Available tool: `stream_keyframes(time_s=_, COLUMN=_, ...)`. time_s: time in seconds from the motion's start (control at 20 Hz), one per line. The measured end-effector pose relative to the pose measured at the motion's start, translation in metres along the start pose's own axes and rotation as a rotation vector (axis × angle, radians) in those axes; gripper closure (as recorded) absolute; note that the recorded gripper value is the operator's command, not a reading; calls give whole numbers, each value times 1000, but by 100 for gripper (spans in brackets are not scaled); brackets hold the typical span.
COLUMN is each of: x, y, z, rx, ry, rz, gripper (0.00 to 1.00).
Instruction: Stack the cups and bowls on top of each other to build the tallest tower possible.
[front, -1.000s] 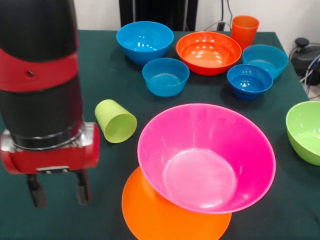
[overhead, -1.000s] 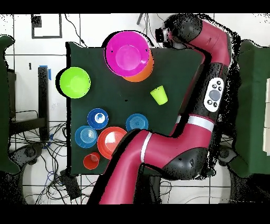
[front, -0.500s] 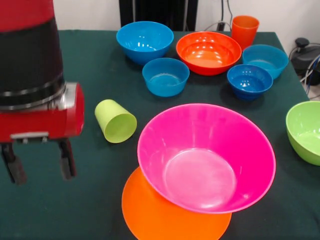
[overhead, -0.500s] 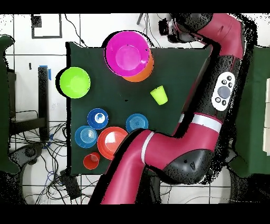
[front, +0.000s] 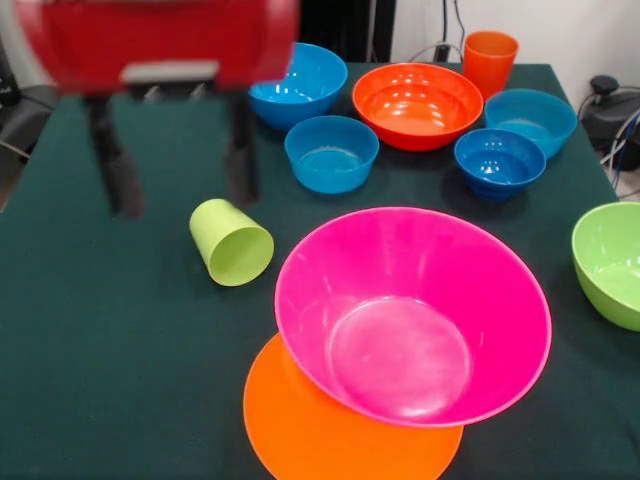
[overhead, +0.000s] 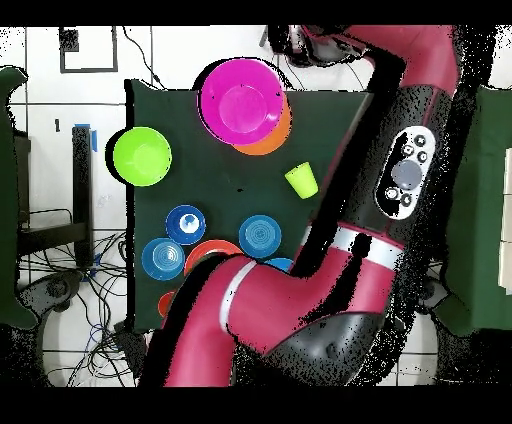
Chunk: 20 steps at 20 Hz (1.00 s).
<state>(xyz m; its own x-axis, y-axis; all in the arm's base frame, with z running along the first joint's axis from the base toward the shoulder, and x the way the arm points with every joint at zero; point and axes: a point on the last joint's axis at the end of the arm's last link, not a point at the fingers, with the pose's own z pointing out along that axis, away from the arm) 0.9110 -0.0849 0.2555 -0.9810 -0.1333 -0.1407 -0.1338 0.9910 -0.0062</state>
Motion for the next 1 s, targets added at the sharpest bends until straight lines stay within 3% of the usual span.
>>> stream_keyframes(time_s=0.2, x=3, y=35, z=-37, rx=-9, ry=5, rz=1, gripper=0)
stream_keyframes(time_s=0.45, x=9, y=60, z=-60, rx=-29, ry=-6, rz=13, gripper=0)
stream_keyframes(time_s=0.75, x=15, y=70, z=-58, rx=-35, ry=-51, rz=42, gripper=0)
stream_keyframes(time_s=1.0, x=23, y=65, z=-35, rx=-10, ry=-93, rz=75, gripper=0)
